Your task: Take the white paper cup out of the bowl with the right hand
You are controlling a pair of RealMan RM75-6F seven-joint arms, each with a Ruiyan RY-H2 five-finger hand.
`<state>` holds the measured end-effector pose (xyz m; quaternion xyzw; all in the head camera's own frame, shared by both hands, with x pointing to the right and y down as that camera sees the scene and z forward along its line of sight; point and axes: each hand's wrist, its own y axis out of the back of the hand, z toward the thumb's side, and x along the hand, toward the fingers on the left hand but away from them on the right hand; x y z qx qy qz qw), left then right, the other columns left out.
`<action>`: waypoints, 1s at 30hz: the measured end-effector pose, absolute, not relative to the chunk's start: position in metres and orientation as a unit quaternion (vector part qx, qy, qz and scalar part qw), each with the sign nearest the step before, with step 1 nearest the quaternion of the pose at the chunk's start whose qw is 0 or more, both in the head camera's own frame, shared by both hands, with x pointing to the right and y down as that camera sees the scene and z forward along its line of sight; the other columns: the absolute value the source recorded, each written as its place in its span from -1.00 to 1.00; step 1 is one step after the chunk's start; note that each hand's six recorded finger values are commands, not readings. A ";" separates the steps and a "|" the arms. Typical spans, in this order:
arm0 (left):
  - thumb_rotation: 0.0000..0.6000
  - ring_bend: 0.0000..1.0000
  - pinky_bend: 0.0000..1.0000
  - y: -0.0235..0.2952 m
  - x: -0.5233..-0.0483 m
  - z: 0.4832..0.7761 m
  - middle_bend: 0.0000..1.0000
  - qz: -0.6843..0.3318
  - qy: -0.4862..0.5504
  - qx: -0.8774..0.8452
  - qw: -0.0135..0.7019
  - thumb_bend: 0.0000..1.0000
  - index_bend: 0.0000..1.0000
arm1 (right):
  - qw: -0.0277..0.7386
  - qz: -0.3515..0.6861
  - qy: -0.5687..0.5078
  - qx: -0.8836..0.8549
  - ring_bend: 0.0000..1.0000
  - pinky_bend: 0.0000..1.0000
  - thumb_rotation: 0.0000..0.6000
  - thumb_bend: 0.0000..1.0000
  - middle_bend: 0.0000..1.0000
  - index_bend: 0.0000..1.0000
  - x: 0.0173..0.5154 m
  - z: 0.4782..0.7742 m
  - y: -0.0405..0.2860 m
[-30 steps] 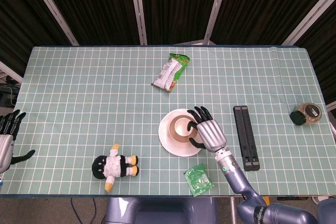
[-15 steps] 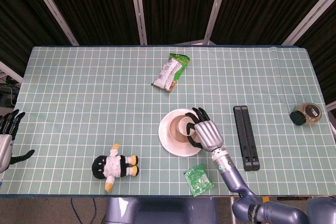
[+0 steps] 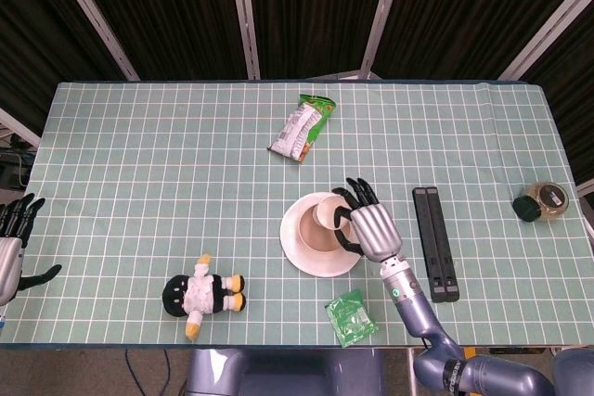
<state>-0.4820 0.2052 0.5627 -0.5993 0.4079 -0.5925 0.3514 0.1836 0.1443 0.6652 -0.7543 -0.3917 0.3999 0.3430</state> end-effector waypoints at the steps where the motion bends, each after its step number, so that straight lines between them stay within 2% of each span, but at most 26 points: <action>1: 1.00 -1.00 -1.00 0.205 -0.482 0.563 -1.00 -0.593 0.407 -0.599 0.352 -1.00 -1.00 | 0.347 0.399 -0.399 -0.750 -1.00 -1.00 1.00 -0.23 -0.65 0.29 0.188 0.660 0.140; 7: 1.00 -1.00 -1.00 0.205 -0.480 0.561 -1.00 -0.591 0.408 -0.598 0.355 -1.00 -1.00 | 0.363 0.414 -0.441 -0.709 -1.00 -1.00 1.00 -0.24 -0.65 0.29 0.234 0.627 0.113; 12: 1.00 -1.00 -1.00 0.206 -0.478 0.560 -1.00 -0.590 0.407 -0.598 0.359 -1.00 -1.00 | 0.352 0.461 -0.456 -0.675 -1.00 -1.00 1.00 -0.25 -0.65 0.29 0.288 0.620 0.107; 21: 1.00 -1.00 -1.00 0.206 -0.472 0.562 -1.00 -0.590 0.400 -0.598 0.366 -1.00 -1.00 | 0.311 0.533 -0.414 -0.669 -1.00 -1.00 1.00 -0.25 -0.65 0.29 0.325 0.660 0.132; 30: 1.00 -1.00 -1.00 0.205 -0.474 0.562 -1.00 -0.590 0.402 -0.599 0.364 -1.00 -1.00 | 0.292 0.557 -0.374 -0.681 -1.00 -1.00 1.00 -0.30 -0.65 0.29 0.317 0.692 0.151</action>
